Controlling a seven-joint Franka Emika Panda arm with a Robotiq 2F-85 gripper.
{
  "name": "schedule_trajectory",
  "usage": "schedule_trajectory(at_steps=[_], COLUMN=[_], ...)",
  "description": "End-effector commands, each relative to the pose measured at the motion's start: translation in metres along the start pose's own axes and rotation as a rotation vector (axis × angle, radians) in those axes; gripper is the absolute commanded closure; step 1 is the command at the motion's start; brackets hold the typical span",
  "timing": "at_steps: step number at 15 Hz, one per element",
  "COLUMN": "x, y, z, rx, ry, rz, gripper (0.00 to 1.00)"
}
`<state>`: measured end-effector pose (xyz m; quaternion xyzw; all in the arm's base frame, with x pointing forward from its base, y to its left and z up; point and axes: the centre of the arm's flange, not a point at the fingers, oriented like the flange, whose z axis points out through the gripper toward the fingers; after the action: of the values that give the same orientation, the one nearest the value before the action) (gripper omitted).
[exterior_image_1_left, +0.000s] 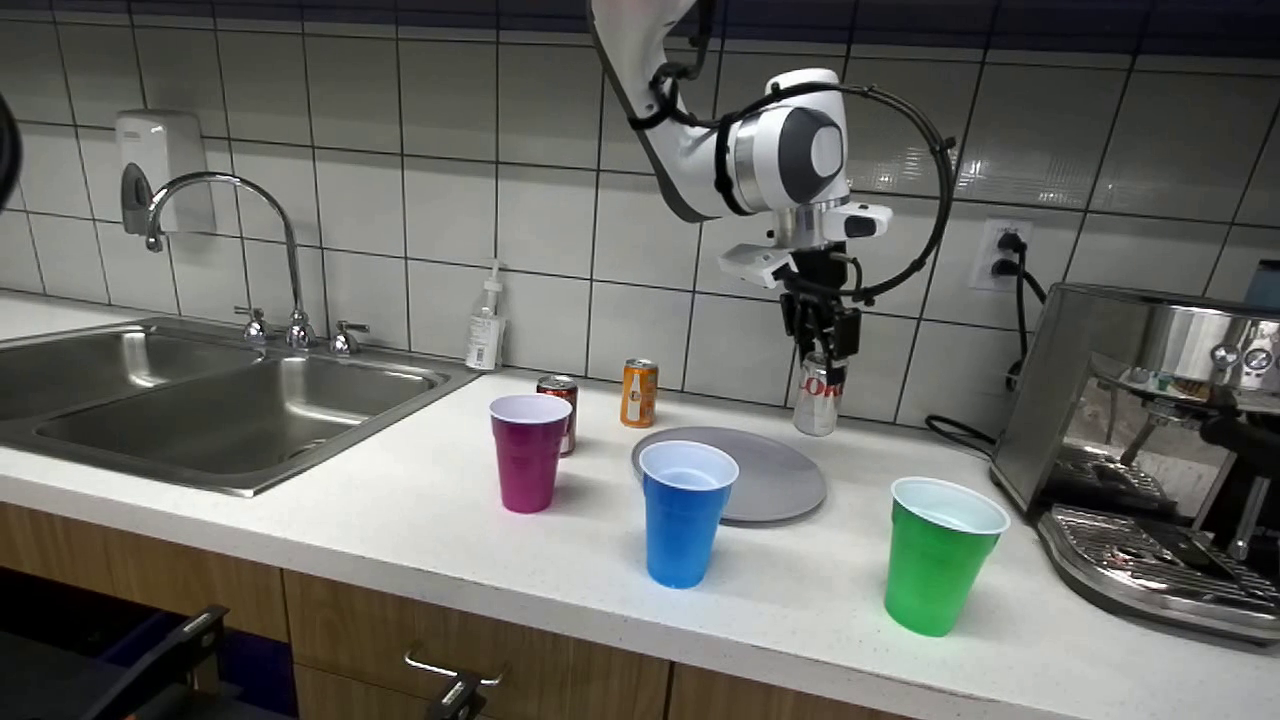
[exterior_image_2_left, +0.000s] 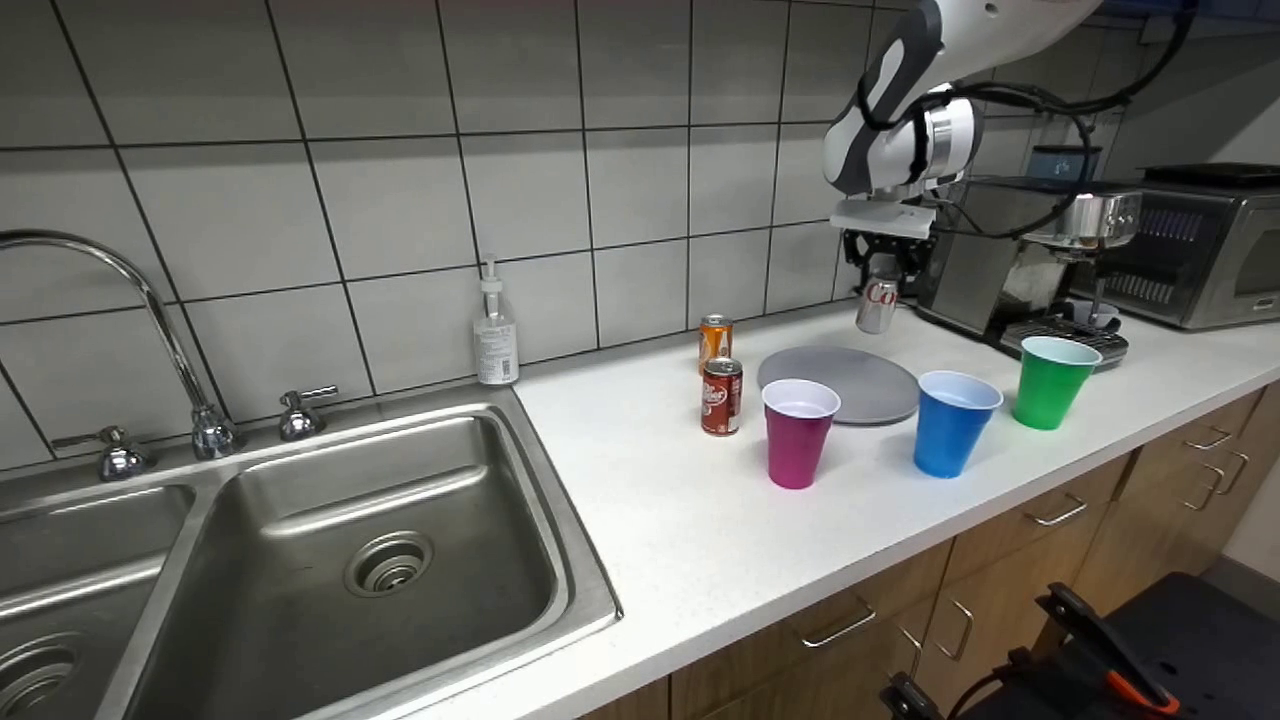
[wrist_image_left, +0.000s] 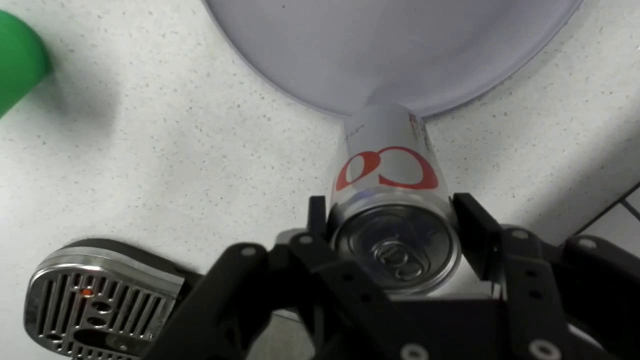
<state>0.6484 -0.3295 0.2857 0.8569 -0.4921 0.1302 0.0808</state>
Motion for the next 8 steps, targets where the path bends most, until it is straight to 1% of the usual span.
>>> schedule_trajectory(at_steps=[1, 8], x=[0.039, 0.077], y=[-0.002, -0.002], z=[0.002, 0.024], rx=[0.019, 0.018], ry=[-0.007, -0.020], rz=[-0.002, 0.011], gripper=[0.61, 0.61])
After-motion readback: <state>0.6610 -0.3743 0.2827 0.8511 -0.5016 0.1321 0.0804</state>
